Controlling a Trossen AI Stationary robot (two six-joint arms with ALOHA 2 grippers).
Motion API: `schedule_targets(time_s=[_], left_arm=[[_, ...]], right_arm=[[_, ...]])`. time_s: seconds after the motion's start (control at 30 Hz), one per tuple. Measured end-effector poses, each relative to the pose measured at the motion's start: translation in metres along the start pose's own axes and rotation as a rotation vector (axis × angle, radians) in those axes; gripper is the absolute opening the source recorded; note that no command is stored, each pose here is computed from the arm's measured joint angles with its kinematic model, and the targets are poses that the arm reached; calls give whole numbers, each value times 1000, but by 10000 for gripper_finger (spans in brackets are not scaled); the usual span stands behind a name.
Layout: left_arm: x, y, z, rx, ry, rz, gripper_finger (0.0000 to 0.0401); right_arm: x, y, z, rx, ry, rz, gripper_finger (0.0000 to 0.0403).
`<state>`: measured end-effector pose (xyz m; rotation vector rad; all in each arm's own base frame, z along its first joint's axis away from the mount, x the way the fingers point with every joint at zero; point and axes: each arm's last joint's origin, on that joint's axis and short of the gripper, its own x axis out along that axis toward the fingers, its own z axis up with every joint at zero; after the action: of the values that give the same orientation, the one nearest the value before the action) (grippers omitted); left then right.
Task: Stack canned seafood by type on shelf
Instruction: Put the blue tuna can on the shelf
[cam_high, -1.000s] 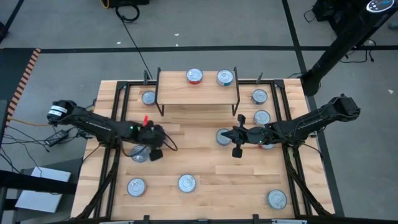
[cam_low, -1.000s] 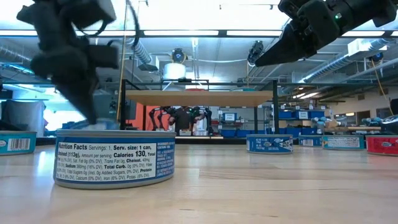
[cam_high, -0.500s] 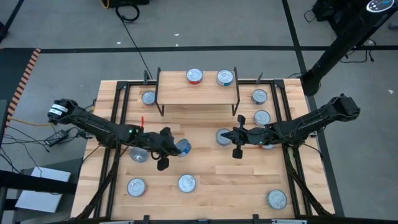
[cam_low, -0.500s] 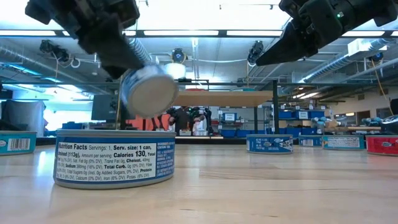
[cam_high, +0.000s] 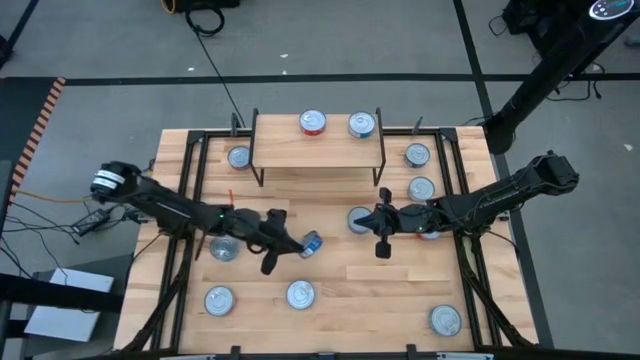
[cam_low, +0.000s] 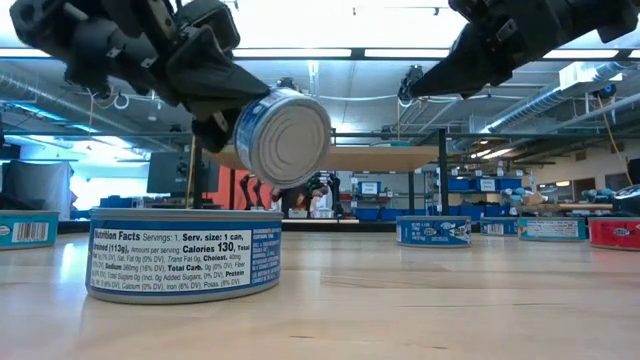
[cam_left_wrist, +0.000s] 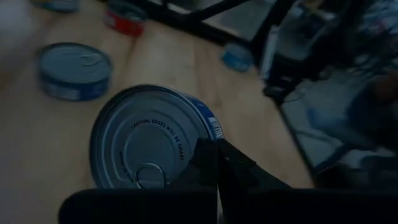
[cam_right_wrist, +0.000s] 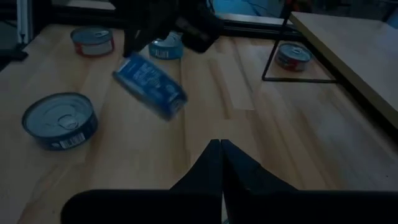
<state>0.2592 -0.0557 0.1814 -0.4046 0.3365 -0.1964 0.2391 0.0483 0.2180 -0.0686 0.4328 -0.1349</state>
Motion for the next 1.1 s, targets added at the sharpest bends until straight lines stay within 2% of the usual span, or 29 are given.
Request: schedule_targets(time_s=[0.1, 0.27, 0.6, 0.8, 1.1], left_arm=[[9, 7, -6, -47, 12, -45, 0], [22, 25, -21, -187, 70, -33, 0], [38, 45, -31, -389, 56, -129, 0], [40, 53, -35, -421, 61, -101, 4], [39, 56, -37, -399, 72, -88, 34]], right_arm=[[0, 0, 0, 6, 1, 0, 5], [0, 0, 0, 6, 1, -1, 5], [0, 0, 0, 6, 1, 0, 5], [0, 0, 0, 4, 1, -1, 5], [0, 0, 0, 2, 2, -1, 5]])
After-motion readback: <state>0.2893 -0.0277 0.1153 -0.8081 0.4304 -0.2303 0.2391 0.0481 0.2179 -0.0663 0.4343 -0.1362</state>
